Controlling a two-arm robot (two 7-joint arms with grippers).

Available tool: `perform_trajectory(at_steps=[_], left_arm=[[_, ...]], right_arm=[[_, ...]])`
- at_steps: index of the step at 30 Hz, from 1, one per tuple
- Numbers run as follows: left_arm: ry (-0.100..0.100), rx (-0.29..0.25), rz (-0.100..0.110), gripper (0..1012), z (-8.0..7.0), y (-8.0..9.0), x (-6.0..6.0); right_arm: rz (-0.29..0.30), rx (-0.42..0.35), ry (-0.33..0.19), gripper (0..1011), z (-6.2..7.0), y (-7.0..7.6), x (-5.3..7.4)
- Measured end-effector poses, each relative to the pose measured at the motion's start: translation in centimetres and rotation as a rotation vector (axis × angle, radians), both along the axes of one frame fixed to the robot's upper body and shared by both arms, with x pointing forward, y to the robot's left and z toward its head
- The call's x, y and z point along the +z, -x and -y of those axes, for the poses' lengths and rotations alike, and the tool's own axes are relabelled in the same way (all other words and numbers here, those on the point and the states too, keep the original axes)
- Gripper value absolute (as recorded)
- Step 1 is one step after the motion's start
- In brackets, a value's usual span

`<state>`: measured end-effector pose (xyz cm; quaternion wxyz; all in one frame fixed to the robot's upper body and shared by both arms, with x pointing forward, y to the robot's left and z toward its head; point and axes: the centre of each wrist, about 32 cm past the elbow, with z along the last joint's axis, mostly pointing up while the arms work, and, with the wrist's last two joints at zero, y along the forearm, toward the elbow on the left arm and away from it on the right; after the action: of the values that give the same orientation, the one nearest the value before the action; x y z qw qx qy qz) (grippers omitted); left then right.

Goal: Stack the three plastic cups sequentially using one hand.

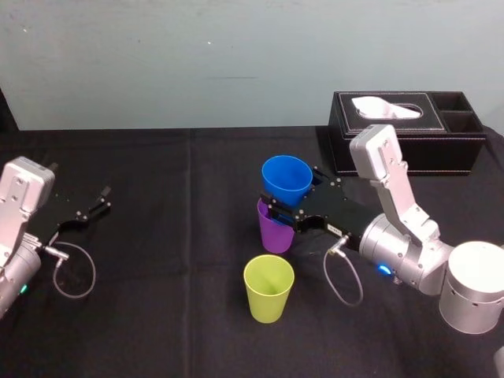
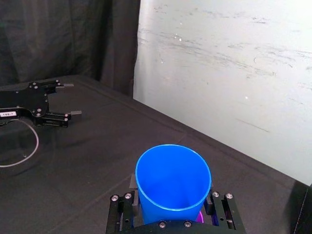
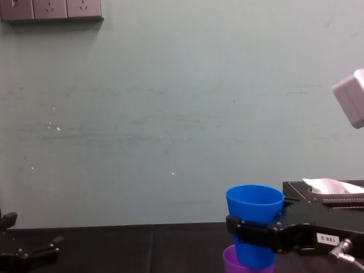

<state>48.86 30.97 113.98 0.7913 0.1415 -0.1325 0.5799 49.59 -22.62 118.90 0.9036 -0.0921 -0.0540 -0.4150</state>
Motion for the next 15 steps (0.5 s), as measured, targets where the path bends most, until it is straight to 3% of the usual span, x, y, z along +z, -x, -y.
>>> perform_trajectory(at_steps=[15], left_arm=[[0.000,0.000,0.000,1010,0.00,0.00,0.00]], right_arm=[[-0.009,-0.002,-0.004,732,-0.46,-0.82,-0.40]])
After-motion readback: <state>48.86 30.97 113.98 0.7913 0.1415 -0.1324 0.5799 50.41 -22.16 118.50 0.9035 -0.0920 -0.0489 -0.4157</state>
